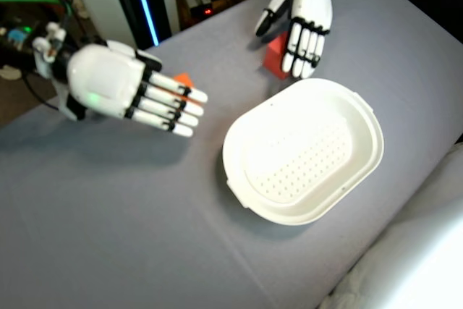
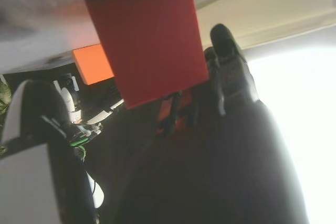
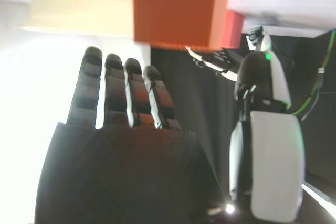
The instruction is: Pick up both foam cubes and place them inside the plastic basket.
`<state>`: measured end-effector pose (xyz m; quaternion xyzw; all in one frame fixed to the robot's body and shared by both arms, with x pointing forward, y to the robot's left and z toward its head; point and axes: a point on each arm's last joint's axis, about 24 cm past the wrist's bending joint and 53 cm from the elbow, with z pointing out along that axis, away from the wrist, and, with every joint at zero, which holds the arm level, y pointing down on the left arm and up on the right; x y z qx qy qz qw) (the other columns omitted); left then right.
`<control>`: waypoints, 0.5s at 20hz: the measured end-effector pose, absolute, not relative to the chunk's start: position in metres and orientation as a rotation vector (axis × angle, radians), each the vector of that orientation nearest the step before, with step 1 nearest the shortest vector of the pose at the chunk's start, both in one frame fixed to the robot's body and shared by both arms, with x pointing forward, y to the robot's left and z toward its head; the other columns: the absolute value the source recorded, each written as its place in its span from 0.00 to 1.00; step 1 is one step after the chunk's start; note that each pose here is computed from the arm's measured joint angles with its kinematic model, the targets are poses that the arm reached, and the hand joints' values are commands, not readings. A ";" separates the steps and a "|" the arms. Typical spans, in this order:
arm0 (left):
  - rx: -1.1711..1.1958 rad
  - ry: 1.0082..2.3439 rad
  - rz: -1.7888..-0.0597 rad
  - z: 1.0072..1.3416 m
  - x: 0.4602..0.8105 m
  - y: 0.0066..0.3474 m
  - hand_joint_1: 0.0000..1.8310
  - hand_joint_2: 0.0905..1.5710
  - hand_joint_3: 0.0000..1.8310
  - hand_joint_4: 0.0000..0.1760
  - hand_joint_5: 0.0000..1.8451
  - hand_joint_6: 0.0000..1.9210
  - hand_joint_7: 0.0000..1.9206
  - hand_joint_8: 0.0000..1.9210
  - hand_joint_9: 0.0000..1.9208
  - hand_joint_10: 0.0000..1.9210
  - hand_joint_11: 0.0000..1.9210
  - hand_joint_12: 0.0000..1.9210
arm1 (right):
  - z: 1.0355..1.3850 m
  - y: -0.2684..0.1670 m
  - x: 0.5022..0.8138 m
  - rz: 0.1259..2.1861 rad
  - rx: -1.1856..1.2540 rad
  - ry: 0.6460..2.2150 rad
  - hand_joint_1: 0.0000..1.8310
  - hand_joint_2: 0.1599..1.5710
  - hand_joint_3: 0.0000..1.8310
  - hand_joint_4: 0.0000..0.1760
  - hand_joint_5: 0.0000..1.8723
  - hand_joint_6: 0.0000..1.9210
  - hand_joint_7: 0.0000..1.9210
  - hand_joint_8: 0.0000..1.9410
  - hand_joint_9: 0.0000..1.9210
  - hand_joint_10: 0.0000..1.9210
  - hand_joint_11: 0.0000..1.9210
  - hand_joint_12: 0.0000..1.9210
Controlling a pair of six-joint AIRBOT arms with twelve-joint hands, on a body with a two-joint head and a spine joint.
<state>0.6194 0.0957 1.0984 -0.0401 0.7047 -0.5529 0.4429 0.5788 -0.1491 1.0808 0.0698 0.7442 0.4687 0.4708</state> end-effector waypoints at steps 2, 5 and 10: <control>-0.115 1.729 -1.396 1.103 0.620 0.094 0.73 0.80 0.00 0.00 0.34 0.63 0.33 0.81 0.39 0.88 0.38 0.90 | 1.090 -0.148 0.582 1.180 0.183 1.788 0.74 0.75 0.00 0.00 0.36 0.62 0.41 0.69 0.40 0.78 0.36 0.83; -0.066 1.716 -1.383 1.113 0.612 0.096 0.72 0.79 0.00 0.00 0.33 0.67 0.36 0.76 0.40 0.86 0.36 0.87 | 1.102 -0.142 0.582 1.187 0.125 1.770 0.74 0.74 0.00 0.00 0.35 0.63 0.43 0.65 0.46 0.77 0.38 0.85; -0.010 1.506 -1.400 1.178 0.629 0.101 0.74 0.76 0.00 0.00 0.37 0.60 0.40 0.73 0.43 0.81 0.40 0.85 | 1.167 -0.140 0.599 1.221 0.050 1.571 0.73 0.76 0.00 0.00 0.33 0.67 0.41 0.69 0.39 0.80 0.33 0.86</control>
